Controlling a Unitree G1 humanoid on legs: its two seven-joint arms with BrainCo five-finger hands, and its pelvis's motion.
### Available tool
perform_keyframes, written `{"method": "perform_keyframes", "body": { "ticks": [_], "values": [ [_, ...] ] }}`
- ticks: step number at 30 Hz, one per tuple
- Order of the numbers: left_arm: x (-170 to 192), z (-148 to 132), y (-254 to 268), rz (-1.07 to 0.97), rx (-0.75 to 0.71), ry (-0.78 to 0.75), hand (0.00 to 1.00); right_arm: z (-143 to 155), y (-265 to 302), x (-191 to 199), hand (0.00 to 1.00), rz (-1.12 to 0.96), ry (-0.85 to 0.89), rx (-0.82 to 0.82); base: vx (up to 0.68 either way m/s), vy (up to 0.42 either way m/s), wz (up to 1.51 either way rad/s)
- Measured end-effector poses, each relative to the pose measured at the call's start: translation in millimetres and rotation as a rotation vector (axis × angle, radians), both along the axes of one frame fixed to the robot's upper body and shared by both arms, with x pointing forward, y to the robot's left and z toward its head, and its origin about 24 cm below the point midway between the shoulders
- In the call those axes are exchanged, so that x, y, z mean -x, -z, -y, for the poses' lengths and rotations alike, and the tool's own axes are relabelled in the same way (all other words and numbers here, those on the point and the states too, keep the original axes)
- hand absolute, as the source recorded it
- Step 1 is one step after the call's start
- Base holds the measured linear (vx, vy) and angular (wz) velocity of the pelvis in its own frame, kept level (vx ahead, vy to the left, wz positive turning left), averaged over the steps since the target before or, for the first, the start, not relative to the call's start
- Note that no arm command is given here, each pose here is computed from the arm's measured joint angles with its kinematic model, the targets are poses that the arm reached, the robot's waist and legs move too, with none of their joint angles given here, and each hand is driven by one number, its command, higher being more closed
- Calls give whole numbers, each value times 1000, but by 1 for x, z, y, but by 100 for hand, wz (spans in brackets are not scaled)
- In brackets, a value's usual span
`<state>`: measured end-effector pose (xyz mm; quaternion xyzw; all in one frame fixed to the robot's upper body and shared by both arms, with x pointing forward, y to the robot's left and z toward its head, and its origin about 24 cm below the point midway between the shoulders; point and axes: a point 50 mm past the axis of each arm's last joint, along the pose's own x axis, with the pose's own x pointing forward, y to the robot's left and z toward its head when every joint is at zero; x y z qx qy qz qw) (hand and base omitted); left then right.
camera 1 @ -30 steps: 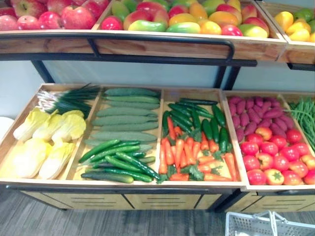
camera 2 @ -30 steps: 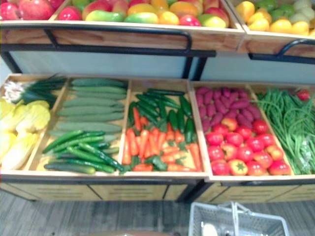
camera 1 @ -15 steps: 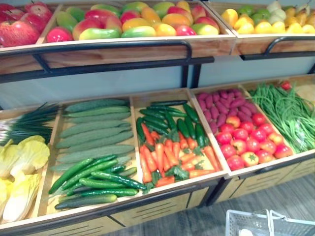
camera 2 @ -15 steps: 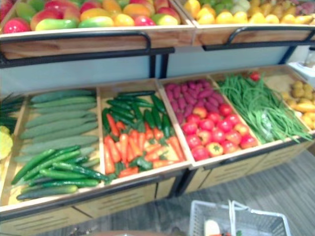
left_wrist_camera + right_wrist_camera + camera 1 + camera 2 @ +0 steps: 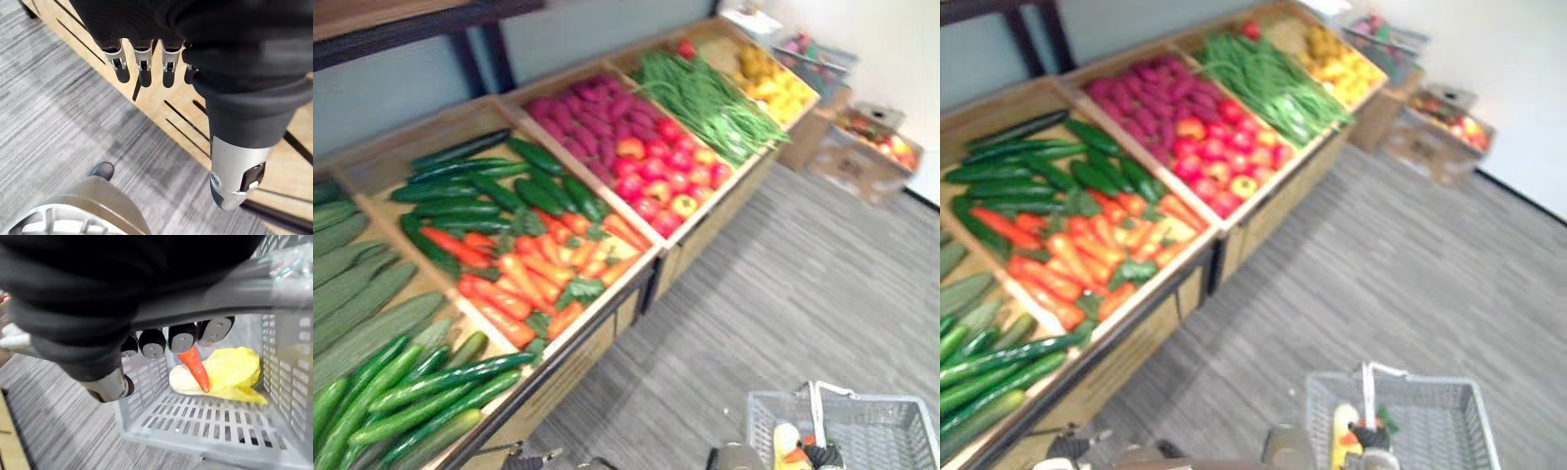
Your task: Pick vegetable in the basket
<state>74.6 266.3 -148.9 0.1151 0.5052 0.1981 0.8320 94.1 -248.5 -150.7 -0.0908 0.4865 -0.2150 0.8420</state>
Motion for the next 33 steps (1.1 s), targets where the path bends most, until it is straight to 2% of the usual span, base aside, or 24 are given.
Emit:
{"method": "perform_keyframes", "body": {
  "ticks": [2,4,7,15,19,23,27,33],
  "values": [
    [0,-1,0,-1,-1,0,0,-1,2,5,100,-15,-1,-6,-106,-287,-104],
    [-1,17,5,-9,40,39,0,4,1,8,100,-28,-18,9,-147,-318,-96],
    [-7,27,7,-8,57,79,0,1,2,8,100,-52,-45,7,-146,-428,-63],
    [-9,37,8,-7,53,138,0,-3,3,8,100,-73,-138,24,-27,-224,-26],
    [-3,52,12,-13,90,117,0,11,-11,-28,100,17,-186,82,-77,88,-104],
    [-6,42,9,7,67,106,0,-2,-12,-37,100,58,-228,61,-119,62,-64],
    [-5,44,10,-3,64,112,0,11,-12,-24,100,36,-186,86,-186,137,7],
    [-1,47,12,-39,47,170,0,14,-9,-12,100,9,-162,89,-25,53,2]
  ]
}}
